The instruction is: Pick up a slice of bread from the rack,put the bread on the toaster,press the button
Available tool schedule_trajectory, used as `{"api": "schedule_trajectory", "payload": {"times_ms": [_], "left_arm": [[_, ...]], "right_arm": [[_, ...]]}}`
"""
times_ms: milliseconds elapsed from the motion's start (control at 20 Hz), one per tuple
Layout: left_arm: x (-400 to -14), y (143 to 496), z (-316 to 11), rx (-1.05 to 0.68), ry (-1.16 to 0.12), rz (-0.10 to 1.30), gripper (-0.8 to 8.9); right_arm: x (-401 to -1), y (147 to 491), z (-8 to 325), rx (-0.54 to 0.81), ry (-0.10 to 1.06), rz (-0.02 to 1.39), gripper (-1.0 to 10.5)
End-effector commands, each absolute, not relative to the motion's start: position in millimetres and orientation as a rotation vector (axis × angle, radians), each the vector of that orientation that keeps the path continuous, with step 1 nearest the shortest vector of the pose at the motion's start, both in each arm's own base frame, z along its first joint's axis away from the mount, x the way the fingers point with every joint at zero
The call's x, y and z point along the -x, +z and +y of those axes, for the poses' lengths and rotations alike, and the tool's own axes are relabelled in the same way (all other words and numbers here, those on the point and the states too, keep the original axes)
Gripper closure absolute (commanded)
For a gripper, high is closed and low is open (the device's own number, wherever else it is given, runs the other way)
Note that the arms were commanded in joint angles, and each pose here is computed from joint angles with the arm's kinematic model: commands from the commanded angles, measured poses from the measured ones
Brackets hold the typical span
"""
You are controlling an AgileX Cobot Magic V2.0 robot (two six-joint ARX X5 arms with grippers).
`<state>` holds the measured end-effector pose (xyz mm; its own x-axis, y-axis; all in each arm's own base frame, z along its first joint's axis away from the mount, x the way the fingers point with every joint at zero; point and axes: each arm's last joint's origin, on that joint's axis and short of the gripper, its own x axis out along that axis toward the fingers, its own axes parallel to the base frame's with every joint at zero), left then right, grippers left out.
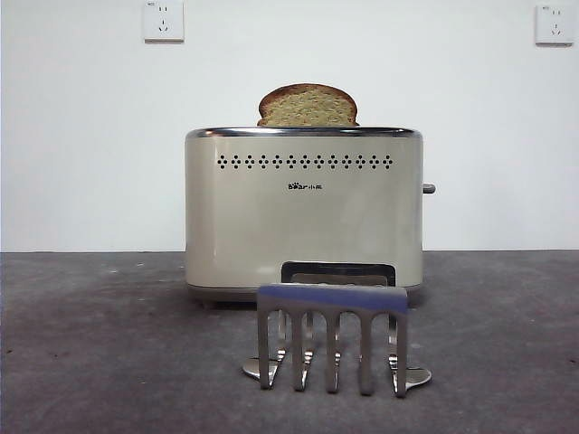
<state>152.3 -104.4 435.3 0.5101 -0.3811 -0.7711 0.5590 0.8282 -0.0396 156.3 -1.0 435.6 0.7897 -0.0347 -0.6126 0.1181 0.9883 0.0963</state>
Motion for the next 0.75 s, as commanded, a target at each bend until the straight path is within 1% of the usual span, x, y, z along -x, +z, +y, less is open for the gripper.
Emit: {"api": "schedule_trajectory", "payload": {"times_ms": [50,350,450,550,650,700,750], "left_arm": [[-153,434,-105,-0.232,-0.571,0.866,8.22],[-152,436,-101,-0.237,-0.566,0.855,8.17],[-152,437,-95,-0.385,-0.617,0.796,8.17],[-157,443,-88,-0.408,-0.606,0.659,8.18],[-165,440,-77,-0.387,-0.606,0.394,8.17],[-166,428,-68,-0.355,-0.591,0.266,8.18],[-166,413,-60,-0.322,-0.554,0.190,8.17]], "right_arm": [[-159,430,-2,-0.120,-0.103,0.705,9.5],[-175,418,-2,-0.110,-0.120,0.815,9.5],[-183,414,-2,-0.109,-0.121,0.839,9.5],[-190,410,-2,-0.108,-0.123,0.862,9.5],[-196,407,-2,-0.106,-0.125,0.882,9.5],[-199,405,-2,-0.106,-0.125,0.892,9.5],[-202,403,-2,-0.106,-0.125,0.900,9.5]]}}
